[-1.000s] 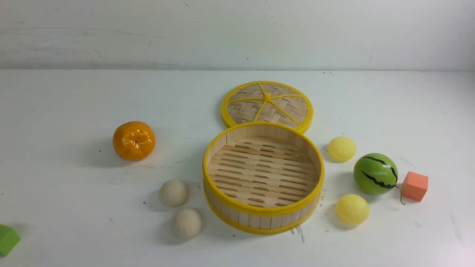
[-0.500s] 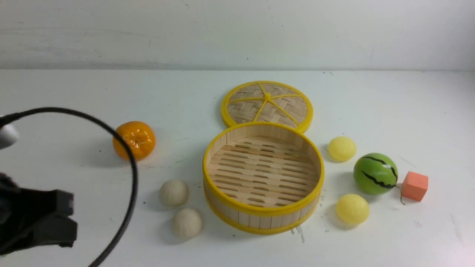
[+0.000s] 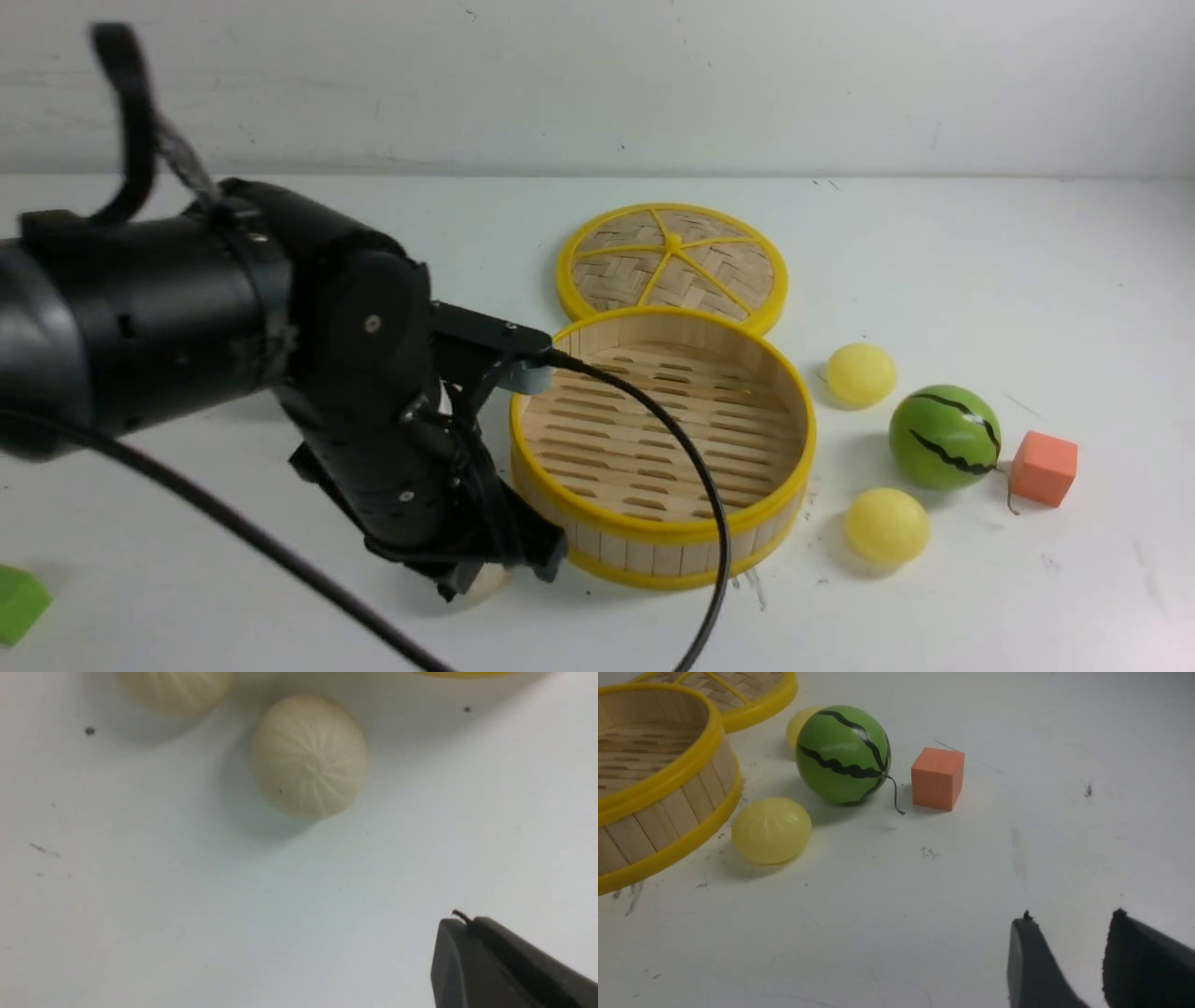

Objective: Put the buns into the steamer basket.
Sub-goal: Use the left arm to grab a steamed stuffed bun, then use the left arm to put the steamed stuffed bun into the steamer

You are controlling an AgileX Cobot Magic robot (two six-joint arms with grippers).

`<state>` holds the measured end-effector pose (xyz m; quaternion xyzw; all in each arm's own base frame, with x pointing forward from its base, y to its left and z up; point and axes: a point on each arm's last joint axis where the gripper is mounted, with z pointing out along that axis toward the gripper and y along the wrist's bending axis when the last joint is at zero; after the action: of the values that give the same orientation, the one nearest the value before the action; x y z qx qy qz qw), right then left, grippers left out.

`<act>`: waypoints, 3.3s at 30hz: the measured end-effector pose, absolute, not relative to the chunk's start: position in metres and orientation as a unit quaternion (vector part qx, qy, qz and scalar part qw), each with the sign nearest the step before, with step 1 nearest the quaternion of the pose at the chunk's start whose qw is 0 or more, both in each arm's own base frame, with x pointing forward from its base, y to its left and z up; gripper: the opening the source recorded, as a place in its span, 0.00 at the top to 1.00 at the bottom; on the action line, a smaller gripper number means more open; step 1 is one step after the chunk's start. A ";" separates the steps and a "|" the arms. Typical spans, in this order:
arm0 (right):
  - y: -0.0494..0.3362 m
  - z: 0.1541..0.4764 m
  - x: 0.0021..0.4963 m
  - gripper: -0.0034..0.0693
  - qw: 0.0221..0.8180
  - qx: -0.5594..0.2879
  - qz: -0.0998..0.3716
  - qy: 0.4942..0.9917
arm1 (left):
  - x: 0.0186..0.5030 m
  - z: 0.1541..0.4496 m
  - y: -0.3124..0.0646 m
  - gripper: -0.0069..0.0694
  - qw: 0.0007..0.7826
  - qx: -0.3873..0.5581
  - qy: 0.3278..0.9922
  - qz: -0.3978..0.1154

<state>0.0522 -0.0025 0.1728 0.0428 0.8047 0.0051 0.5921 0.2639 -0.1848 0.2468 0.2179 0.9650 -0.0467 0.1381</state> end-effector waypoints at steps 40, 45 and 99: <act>-0.003 0.173 0.052 0.62 0.592 0.043 0.005 0.805 | 0.317 0.201 -0.173 0.59 0.135 0.229 0.962 -0.054; -0.003 0.173 0.052 0.62 0.592 0.043 0.005 0.805 | 0.318 0.200 -0.173 0.59 0.136 0.229 0.962 -0.053; -0.003 0.173 0.052 0.62 0.592 0.043 0.005 0.805 | 0.339 0.288 -0.234 0.43 0.221 0.278 0.930 -0.095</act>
<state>0.0522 -0.0025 0.1728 0.0428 0.8047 0.0051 0.5921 0.3395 -0.2344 0.2878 0.2776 0.9301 -0.0954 0.2209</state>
